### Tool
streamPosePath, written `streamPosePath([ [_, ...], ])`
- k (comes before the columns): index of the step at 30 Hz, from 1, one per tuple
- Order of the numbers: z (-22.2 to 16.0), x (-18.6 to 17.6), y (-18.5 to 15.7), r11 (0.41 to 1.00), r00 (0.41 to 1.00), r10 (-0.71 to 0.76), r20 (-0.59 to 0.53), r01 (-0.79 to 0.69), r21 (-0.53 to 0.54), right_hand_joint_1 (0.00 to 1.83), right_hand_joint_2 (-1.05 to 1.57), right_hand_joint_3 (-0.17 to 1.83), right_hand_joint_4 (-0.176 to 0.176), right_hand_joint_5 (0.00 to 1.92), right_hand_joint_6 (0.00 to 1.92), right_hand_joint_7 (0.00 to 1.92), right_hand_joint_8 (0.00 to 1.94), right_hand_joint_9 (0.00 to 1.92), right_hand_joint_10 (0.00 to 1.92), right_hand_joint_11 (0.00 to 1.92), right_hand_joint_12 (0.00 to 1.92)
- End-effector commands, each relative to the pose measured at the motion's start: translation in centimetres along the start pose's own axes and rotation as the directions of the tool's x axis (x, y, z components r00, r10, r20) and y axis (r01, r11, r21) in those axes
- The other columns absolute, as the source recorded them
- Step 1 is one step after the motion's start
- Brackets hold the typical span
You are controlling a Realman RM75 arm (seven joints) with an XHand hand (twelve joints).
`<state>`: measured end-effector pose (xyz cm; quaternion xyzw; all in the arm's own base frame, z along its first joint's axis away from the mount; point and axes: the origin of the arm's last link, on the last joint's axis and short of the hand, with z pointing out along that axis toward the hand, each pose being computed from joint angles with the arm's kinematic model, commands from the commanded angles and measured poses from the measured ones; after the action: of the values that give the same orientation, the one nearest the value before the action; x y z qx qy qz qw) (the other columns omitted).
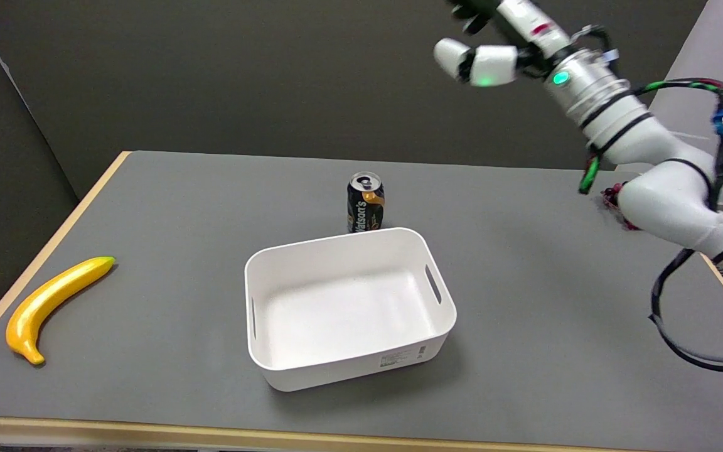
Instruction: Pick up the black can.
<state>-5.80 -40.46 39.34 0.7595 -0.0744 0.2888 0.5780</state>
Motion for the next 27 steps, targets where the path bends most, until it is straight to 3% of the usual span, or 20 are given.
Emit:
streamPosePath([
  [1, 1.5, -9.8, -2.1, 0.994, 0.933, -0.071, 0.353, 0.096, -0.054, 0.49, 0.64, 0.87, 0.02, 0.15, 0.35, 0.22, 0.28, 0.19, 0.71, 0.14, 1.29],
  [11, 2.6, -11.5, 0.4, 0.984, 0.926, -0.065, 0.372, 0.122, -0.132, 0.5, 0.63, 0.88, 0.02, 0.1, 0.32, 0.17, 0.27, 0.14, 0.67, 0.12, 1.26],
  [27, 2.7, -16.1, 1.3, 0.978, 0.895, -0.021, 0.445, 0.111, -0.178, 0.52, 0.6, 0.92, 0.015, 0.09, 0.31, 0.14, 0.27, 0.12, 0.66, 0.1, 1.27],
])
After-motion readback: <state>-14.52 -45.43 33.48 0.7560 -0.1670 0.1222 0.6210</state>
